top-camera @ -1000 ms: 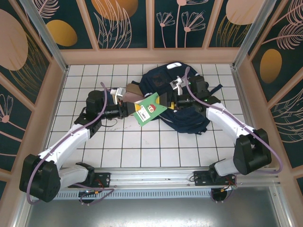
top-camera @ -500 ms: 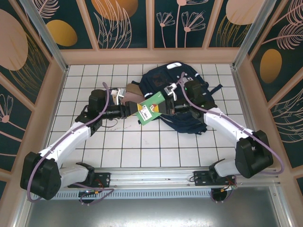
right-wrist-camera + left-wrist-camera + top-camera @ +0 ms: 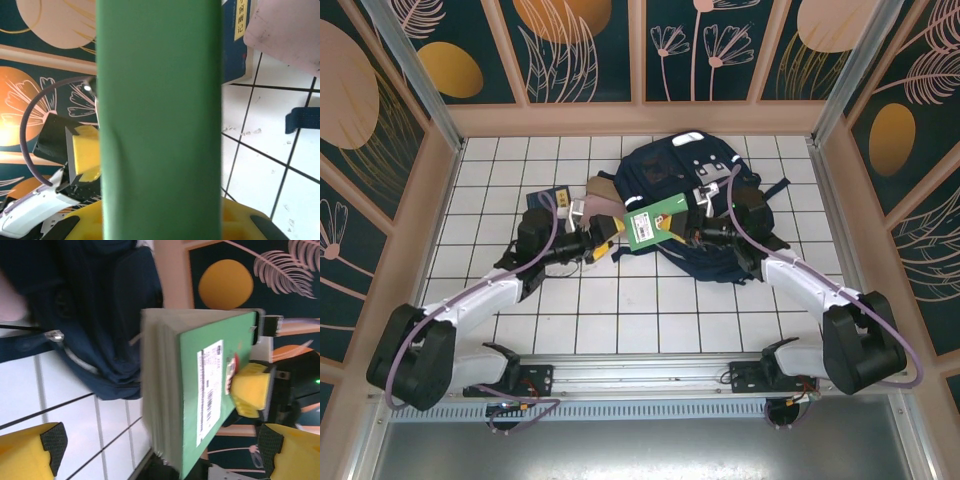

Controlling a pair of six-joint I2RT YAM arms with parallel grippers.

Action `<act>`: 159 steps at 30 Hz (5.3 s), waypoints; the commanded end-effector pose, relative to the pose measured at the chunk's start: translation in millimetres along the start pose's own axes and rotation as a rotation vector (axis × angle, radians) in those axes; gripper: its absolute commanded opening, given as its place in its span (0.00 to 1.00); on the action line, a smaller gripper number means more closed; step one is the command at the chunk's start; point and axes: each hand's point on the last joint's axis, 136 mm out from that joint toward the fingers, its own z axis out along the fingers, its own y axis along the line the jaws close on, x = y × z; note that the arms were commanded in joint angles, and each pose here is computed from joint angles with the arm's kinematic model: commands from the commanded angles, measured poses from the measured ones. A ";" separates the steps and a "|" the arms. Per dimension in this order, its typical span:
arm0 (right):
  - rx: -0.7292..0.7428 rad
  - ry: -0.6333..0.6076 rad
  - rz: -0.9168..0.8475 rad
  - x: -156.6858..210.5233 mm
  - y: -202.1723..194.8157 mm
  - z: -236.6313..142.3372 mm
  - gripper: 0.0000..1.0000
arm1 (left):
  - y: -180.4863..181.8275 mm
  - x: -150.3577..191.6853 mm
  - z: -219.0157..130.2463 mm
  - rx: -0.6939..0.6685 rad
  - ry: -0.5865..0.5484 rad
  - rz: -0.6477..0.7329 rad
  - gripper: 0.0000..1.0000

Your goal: Pack the student bag

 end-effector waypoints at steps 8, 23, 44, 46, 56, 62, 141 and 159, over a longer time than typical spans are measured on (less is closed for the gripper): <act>-0.195 -0.056 -0.036 -0.1 57.1 -3.1 0.00 | -39.5 -11.9 20.2 0.215 -0.036 -0.017 0.96; -0.077 -0.097 -0.052 5.8 46.7 -9.6 0.00 | -81.1 -14.7 26.2 0.342 -0.032 0.042 0.07; -0.116 0.010 -0.257 26.3 78.3 -30.4 0.54 | -83.3 14.2 20.6 0.266 0.115 0.242 0.00; -0.121 0.000 -0.243 25.5 75.8 -27.3 0.52 | -84.9 16.4 22.5 0.294 0.132 0.224 0.00; -0.010 -0.063 -0.217 20.7 49.9 -20.9 0.02 | -79.4 21.2 42.7 0.231 0.172 0.224 0.30; 0.513 -0.490 -0.127 -36.4 -5.0 -113.1 0.00 | -54.8 -28.6 70.9 -0.089 0.068 0.343 0.73; 0.546 -0.892 -0.144 -35.0 -7.4 -206.2 0.00 | -196.5 -158.5 182.8 0.177 0.070 0.346 0.00; -0.016 -0.756 -0.040 -89.9 -14.8 -130.7 0.00 | -206.0 -152.1 177.9 0.230 0.096 0.296 0.00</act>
